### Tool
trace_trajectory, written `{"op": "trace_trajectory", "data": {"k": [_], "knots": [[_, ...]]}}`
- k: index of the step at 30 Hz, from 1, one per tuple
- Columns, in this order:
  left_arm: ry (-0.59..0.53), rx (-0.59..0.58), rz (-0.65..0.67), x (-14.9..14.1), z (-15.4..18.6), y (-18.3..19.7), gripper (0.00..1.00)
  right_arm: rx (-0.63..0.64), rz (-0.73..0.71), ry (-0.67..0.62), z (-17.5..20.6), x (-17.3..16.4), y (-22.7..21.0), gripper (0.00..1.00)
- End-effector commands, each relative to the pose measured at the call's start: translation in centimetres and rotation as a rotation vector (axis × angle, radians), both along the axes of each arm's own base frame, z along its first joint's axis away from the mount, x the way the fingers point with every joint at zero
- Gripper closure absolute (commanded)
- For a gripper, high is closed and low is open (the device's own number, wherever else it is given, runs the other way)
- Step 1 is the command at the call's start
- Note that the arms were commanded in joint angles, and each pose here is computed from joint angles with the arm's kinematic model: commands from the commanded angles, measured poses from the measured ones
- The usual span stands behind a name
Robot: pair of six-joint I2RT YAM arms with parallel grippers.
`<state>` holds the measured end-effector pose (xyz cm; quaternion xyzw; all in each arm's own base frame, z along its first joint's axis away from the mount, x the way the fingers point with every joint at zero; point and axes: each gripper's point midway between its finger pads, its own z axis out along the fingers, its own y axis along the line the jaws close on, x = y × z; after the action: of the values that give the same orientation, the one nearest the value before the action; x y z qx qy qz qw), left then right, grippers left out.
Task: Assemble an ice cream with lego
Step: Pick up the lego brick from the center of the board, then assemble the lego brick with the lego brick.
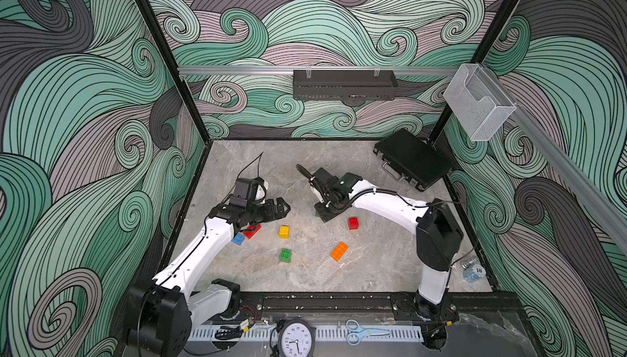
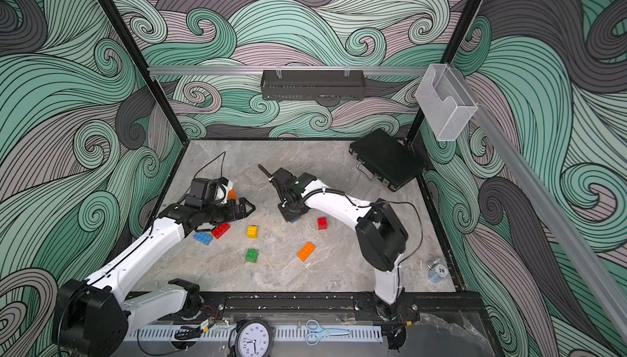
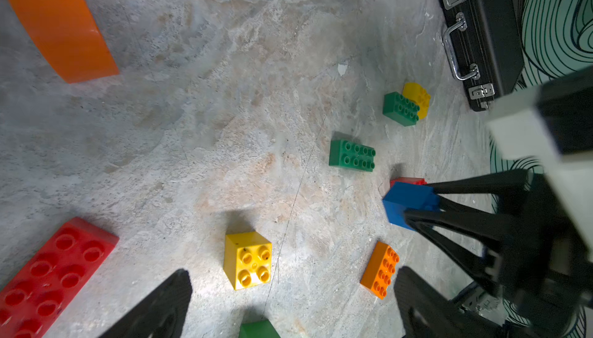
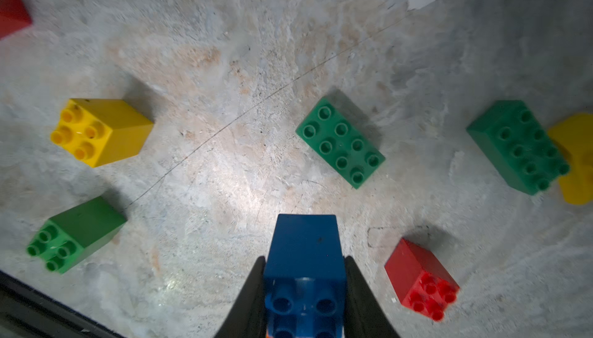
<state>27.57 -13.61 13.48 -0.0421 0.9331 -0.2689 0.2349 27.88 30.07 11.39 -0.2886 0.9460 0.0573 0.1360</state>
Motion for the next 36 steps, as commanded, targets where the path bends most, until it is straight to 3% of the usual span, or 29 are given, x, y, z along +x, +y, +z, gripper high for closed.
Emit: {"op": "trace_trajectory", "data": {"k": [1, 13, 24, 36], "knots": [[-0.064, -0.057, -0.063, 1.6, 1.9, -1.8, 0.01, -0.051, -0.133, 0.038, 0.7, -0.9, -4.1, 0.92], [-0.061, -0.062, -0.201, 3.6, 0.8, -5.4, 0.02, -0.083, -0.313, 0.088, 0.0, -0.4, -10.2, 0.93], [-0.060, -0.068, -0.205, 3.3, 0.5, -5.6, 0.01, -0.145, -0.332, 0.108, -2.0, 0.2, -10.9, 0.94], [-0.055, -0.054, -0.200, 3.3, 0.3, -5.4, 0.01, -0.123, -0.338, 0.152, -3.1, 0.2, -10.4, 0.94]]}}
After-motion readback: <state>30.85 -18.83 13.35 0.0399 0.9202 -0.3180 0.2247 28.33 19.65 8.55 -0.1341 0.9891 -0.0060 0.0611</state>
